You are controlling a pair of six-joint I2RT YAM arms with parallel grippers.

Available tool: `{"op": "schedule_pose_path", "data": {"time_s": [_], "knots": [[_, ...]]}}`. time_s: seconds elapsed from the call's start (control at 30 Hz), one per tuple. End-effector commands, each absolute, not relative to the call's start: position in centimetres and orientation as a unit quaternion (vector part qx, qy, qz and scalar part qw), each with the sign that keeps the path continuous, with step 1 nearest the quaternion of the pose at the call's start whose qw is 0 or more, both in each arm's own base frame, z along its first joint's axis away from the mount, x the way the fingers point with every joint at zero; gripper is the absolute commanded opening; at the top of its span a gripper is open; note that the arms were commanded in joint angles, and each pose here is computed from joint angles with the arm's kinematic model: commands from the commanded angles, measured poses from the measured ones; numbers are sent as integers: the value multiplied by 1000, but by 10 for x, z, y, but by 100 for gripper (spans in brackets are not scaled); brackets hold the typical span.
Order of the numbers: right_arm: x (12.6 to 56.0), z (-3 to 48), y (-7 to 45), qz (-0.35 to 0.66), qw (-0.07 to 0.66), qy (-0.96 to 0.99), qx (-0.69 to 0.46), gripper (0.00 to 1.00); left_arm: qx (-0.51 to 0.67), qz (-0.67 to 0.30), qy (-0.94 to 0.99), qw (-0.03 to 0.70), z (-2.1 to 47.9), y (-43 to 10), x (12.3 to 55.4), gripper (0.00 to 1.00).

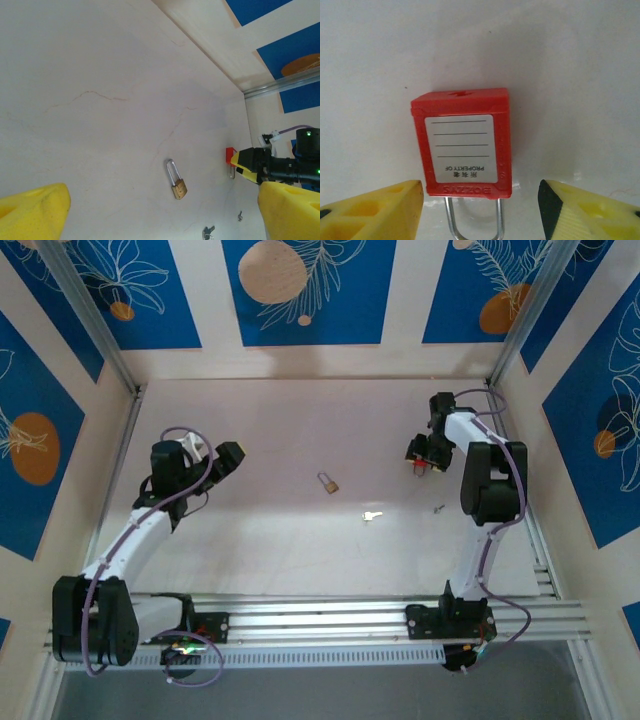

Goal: Unlock with the key

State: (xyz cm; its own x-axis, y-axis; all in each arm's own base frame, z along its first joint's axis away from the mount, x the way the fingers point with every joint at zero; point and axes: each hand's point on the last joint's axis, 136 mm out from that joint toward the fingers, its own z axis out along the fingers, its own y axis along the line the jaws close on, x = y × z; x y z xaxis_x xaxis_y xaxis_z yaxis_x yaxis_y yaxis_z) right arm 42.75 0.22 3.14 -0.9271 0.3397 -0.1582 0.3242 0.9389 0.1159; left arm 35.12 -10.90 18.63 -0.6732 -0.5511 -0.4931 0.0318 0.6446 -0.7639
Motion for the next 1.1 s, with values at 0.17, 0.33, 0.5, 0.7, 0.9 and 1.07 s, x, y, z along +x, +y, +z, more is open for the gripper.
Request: {"op": "schedule_pose_path", "data": {"time_s": [0.17, 0.33, 0.5, 0.7, 0.9, 1.07], "knots": [[443, 35, 4, 37, 86, 985, 145, 52, -132, -406, 826, 368, 197, -122, 351, 96], [447, 35, 11, 40, 87, 987, 132, 49, -129, -406, 827, 367, 197, -123, 351, 96], [446, 34, 24, 37, 85, 990, 111, 48, -126, -407, 827, 367, 198, -125, 351, 96], [442, 36, 38, 36, 89, 992, 87, 42, -122, -408, 826, 369, 201, -126, 349, 96], [429, 34, 60, 35, 83, 995, 53, 41, -120, -412, 824, 369, 201, -128, 348, 96], [412, 38, 76, 33, 78, 996, 20, 42, -118, -414, 824, 367, 202, -131, 347, 96]]}}
